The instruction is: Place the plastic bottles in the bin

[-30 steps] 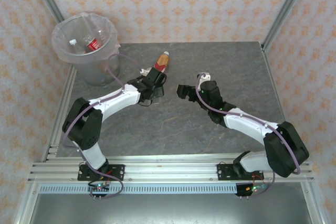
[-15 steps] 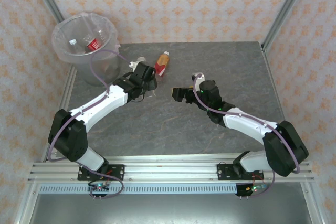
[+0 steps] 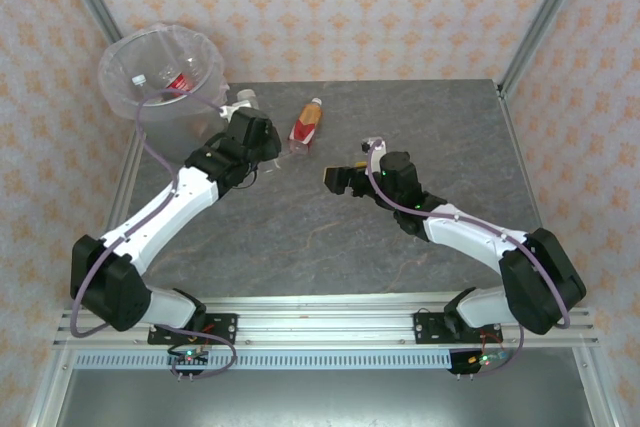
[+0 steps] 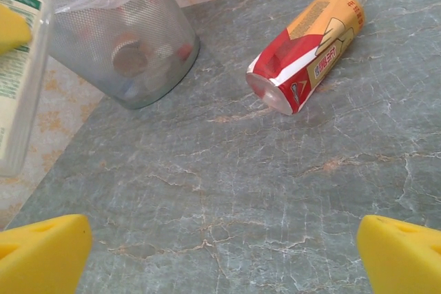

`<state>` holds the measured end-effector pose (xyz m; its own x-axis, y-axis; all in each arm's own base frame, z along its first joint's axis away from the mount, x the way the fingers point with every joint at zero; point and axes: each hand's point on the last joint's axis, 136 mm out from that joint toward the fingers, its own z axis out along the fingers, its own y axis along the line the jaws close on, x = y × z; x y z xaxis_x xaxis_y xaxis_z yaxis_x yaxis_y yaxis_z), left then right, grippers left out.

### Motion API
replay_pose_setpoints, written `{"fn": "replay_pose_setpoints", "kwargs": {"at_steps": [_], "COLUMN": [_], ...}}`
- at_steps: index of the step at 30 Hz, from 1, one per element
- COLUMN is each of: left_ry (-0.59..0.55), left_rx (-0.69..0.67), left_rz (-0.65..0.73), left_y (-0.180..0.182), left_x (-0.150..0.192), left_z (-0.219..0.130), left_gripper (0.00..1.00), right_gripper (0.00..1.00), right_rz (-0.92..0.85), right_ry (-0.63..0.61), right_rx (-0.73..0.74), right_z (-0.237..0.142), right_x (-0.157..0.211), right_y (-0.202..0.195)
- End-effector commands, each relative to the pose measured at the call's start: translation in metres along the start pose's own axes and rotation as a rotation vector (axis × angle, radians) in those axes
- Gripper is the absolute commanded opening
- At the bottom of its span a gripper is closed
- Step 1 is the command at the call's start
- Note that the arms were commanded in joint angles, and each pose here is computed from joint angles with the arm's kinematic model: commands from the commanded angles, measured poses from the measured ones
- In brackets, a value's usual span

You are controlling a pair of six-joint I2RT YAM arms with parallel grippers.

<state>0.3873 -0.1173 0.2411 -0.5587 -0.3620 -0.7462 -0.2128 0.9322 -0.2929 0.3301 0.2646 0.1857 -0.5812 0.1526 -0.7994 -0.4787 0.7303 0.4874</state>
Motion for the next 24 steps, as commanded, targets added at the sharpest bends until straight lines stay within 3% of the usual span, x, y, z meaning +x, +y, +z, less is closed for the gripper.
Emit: {"fn": "replay_pose_setpoints", "kwargs": {"at_steps": [1,9,24], "left_ry": [-0.079,-0.157,-0.388], "left_rx": [-0.022,-0.003,-0.037], "left_rz": [0.001,0.048,0.031], "left_y": [0.009,0.006,0.008], "left_x": [-0.022,-0.063,-0.163], "left_z": [-0.013,-0.032,-0.065], "left_gripper": [0.54,0.54,0.54], "right_gripper": [0.99,0.99,0.99], "right_rz": [-0.018,-0.039,0.028], "right_ry": [-0.061,-0.075,-0.172], "right_rx": [-0.073,-0.076,0.092], "right_z": [0.000,-0.001,-0.011], "right_x": [-0.024,-0.027,-0.037], "right_y": [0.023,0.030,-0.001]}}
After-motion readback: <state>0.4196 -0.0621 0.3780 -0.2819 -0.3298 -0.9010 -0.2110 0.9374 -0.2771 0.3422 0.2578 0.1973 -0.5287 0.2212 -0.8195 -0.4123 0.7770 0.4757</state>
